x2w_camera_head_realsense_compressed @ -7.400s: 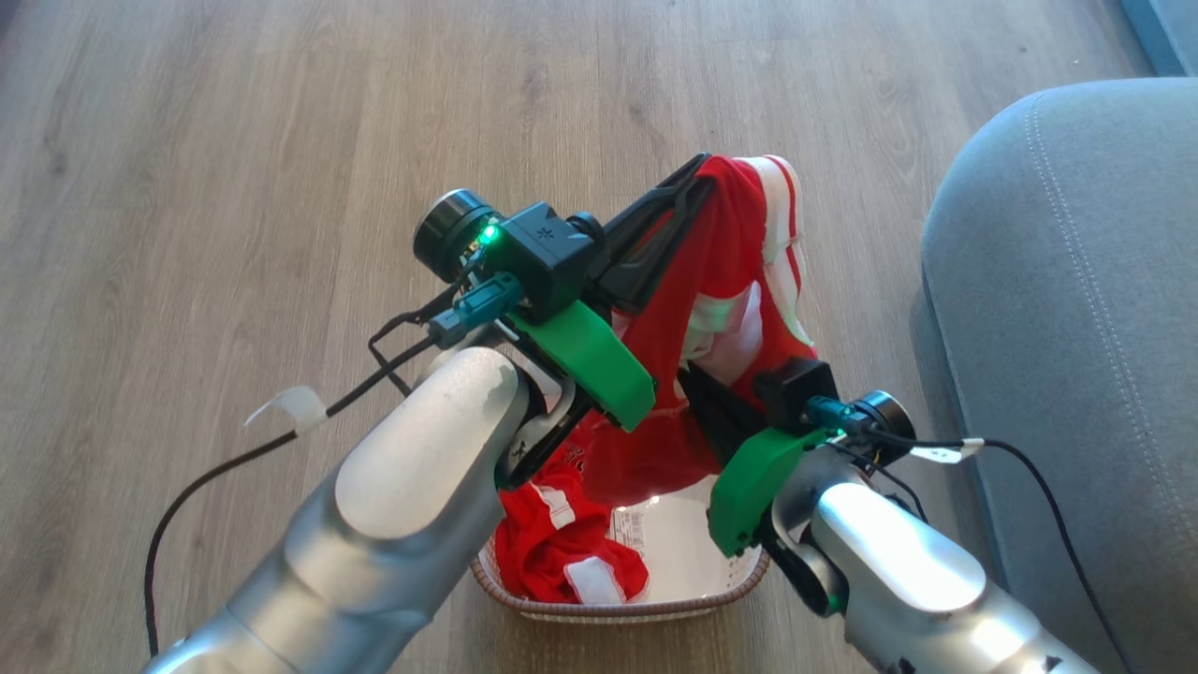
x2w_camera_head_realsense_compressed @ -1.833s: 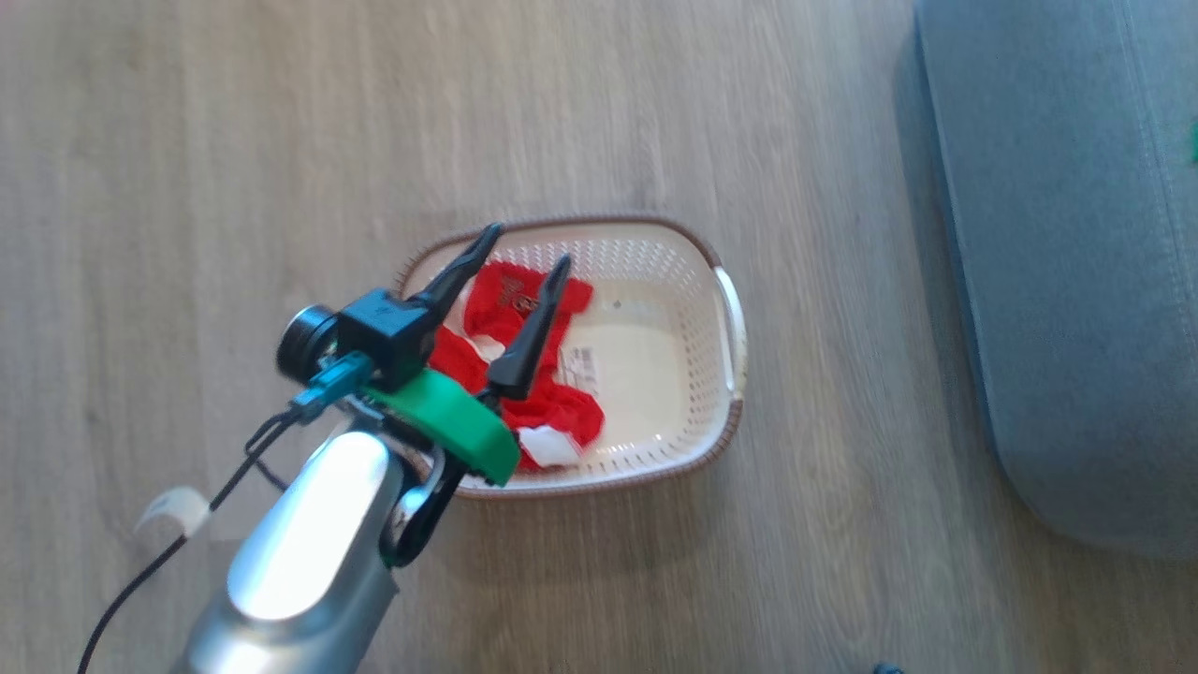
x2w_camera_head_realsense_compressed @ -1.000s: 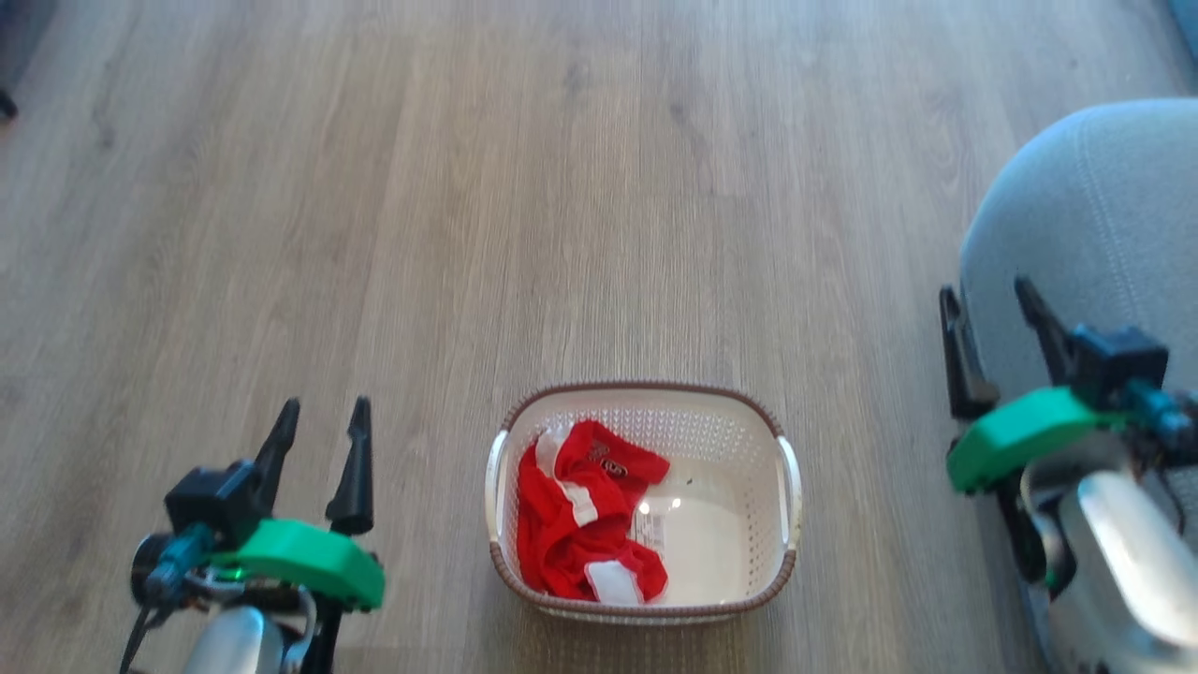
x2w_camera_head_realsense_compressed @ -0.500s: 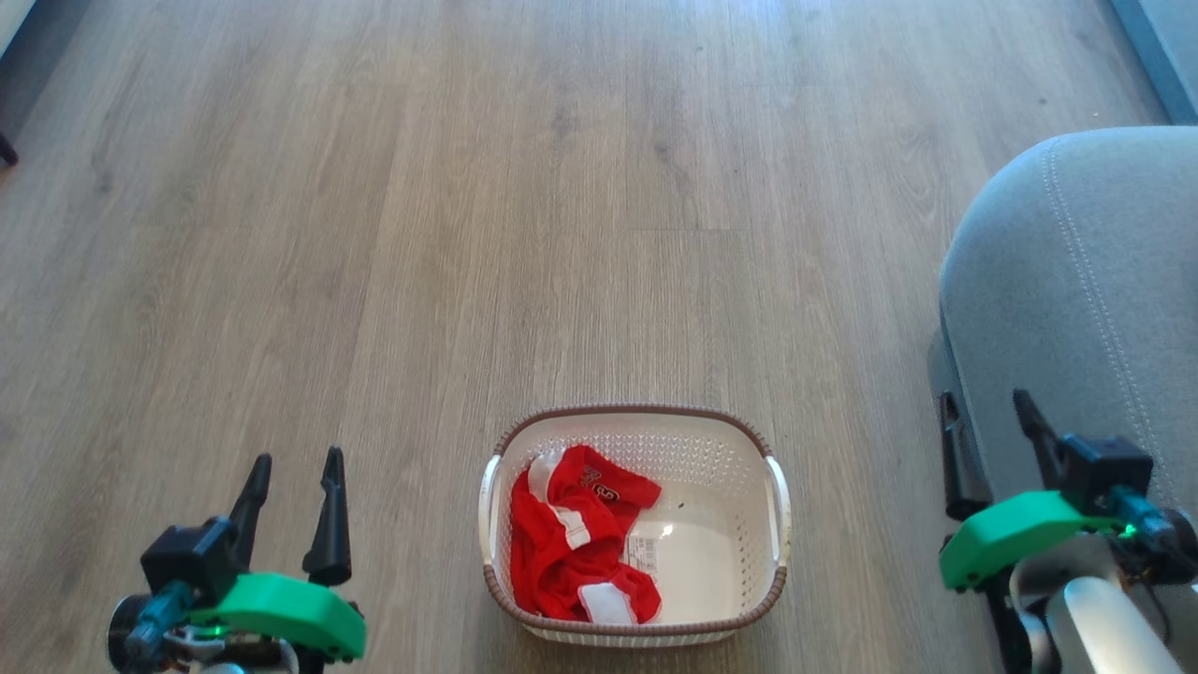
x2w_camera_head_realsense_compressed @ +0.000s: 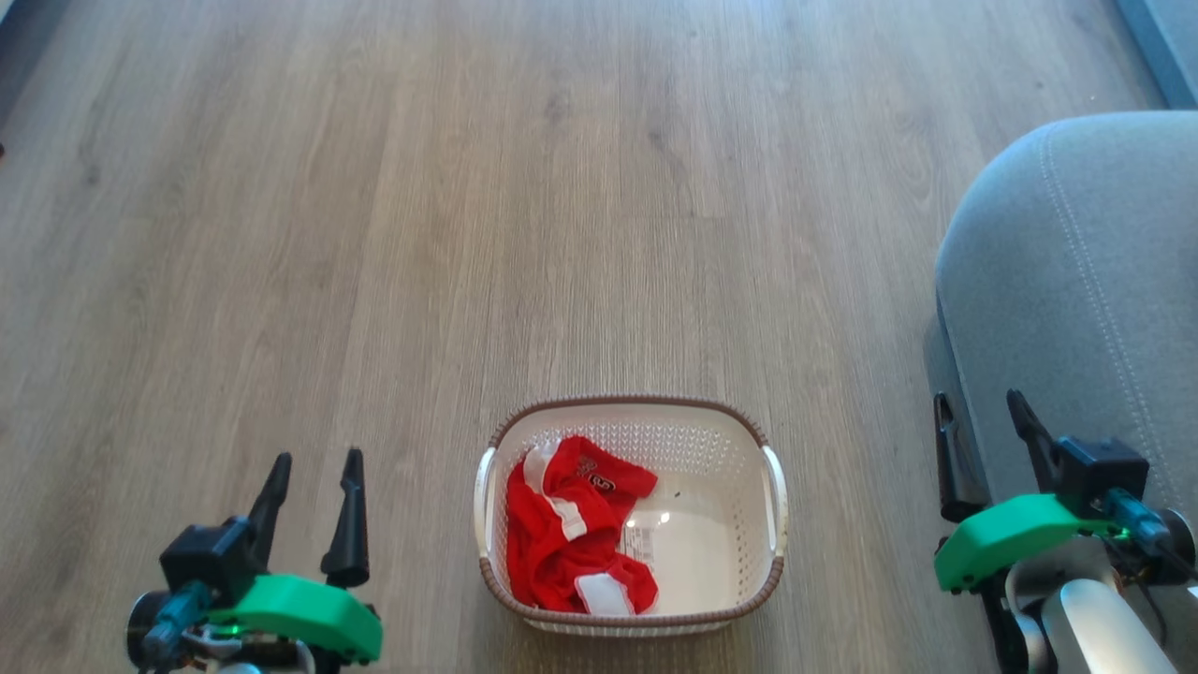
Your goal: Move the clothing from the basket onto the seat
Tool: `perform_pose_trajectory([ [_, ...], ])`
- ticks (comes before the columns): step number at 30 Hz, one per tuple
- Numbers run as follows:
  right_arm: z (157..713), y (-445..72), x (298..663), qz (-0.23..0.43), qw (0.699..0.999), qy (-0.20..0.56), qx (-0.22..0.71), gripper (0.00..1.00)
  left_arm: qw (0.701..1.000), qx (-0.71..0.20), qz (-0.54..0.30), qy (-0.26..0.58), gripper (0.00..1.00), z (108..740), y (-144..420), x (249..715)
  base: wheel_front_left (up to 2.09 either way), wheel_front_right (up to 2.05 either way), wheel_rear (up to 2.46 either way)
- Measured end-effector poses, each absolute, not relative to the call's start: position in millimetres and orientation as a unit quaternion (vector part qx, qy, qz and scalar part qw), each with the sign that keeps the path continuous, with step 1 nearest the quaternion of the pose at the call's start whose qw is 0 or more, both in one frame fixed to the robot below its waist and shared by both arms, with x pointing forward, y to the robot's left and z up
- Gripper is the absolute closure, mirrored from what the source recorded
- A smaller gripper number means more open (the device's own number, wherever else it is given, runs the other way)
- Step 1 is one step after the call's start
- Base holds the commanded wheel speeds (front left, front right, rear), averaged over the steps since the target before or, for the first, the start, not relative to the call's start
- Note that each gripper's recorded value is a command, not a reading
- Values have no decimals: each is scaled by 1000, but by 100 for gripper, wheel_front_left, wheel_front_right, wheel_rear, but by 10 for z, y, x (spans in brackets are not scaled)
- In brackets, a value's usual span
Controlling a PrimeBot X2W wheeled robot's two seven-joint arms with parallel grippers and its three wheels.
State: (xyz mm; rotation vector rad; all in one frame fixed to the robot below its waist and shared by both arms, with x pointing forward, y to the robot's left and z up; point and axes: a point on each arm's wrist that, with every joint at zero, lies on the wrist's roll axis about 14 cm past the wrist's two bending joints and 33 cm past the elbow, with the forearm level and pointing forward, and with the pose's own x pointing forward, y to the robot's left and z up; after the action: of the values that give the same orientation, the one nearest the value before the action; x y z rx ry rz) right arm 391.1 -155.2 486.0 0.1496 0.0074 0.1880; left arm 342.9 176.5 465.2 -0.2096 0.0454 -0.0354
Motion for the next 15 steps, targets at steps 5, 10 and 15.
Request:
perform_pose_trajectory([
  [5,4822,-1561,3981,92,993,7,74,0,992,-110,-32,43,0,4534,1654,3480,0,0,0],
  [10,4909,-1537,4246,96,993,-11,73,0,990,-115,-58,60,0,4435,1469,3683,0,0,0],
  [15,4914,-1509,4530,97,992,-22,75,0,986,-118,-89,81,0,4278,1253,3947,0,0,0],
])
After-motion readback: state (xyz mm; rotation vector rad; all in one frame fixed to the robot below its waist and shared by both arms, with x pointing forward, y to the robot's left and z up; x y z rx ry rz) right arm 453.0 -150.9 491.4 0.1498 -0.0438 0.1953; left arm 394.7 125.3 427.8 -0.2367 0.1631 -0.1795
